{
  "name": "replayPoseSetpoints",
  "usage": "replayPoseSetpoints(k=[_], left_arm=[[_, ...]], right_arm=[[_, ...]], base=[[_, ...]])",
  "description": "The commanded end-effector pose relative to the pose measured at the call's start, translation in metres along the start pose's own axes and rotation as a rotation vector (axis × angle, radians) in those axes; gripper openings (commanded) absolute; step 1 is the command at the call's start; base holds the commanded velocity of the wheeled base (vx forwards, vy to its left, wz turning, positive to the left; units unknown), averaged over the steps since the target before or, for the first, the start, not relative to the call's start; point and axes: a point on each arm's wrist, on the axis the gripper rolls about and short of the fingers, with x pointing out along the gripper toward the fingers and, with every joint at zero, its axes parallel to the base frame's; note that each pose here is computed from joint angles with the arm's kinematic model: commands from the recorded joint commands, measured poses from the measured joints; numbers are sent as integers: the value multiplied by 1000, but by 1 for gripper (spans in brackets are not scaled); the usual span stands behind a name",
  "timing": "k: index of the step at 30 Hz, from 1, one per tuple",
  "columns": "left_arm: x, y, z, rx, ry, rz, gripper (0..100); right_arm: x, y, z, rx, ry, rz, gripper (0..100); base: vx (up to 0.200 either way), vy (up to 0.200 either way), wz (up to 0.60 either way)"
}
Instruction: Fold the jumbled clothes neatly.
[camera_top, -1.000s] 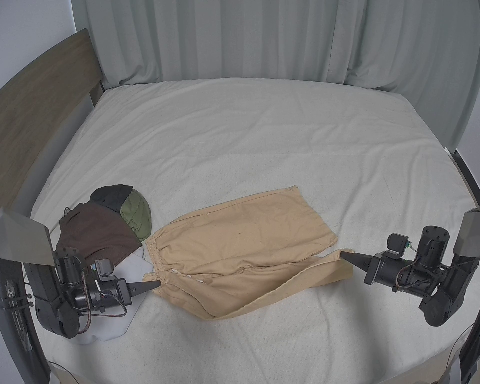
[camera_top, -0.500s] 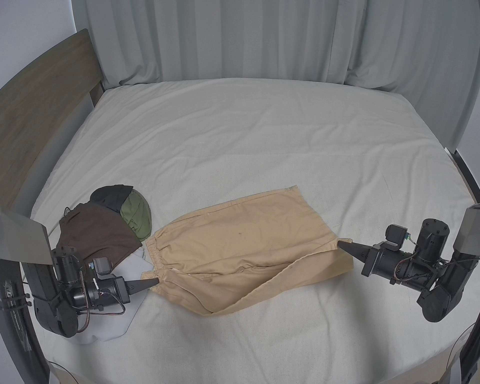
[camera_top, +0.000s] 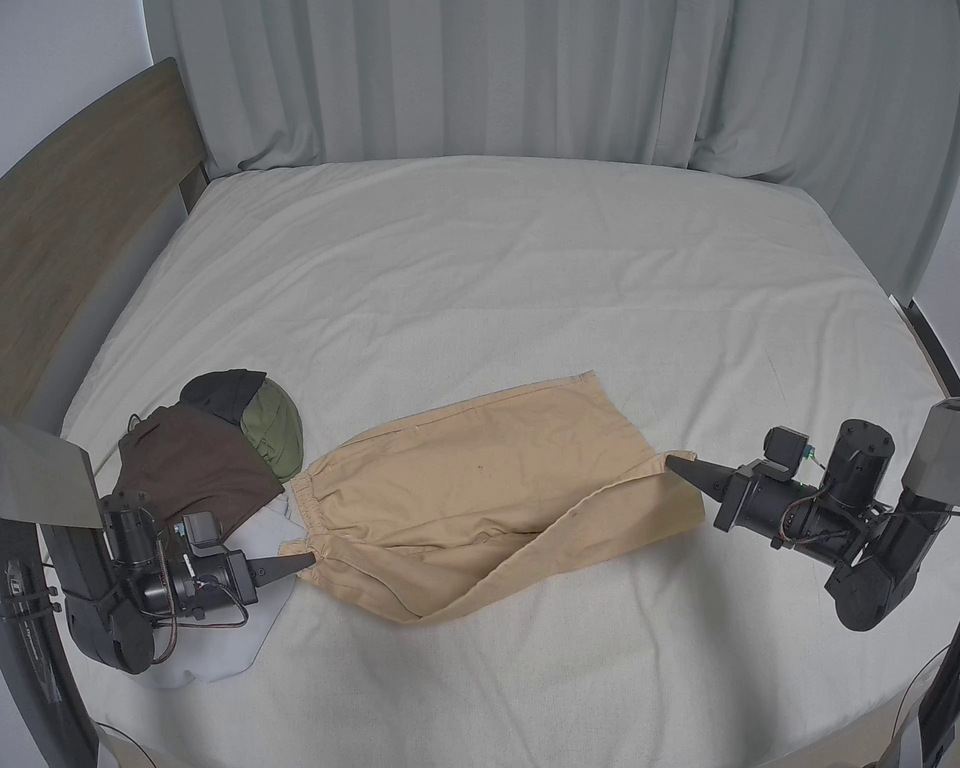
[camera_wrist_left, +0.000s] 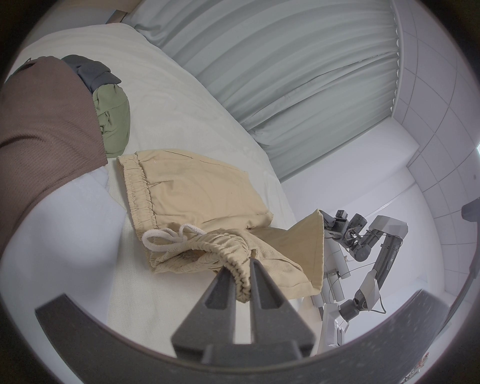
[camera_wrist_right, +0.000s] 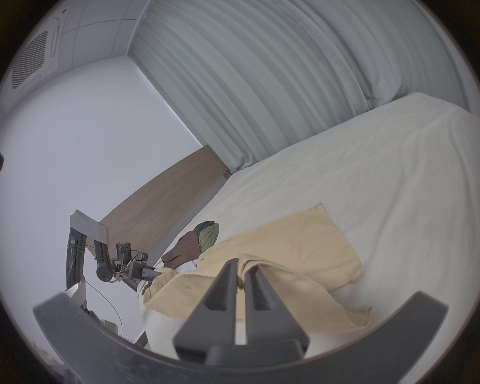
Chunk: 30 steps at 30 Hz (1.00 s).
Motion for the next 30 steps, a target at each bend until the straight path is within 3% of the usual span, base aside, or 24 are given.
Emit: replayPoseSetpoints(k=[1,30], left_arm=[[0,1,2,6,-7,0,0],[1,9,20,-44,-88,42,0]], right_arm=[[6,-1,7,-16,-30,11,0],[59,-25,36,-112,-169,75,0]], base=[[0,0,0],[0,0,0]])
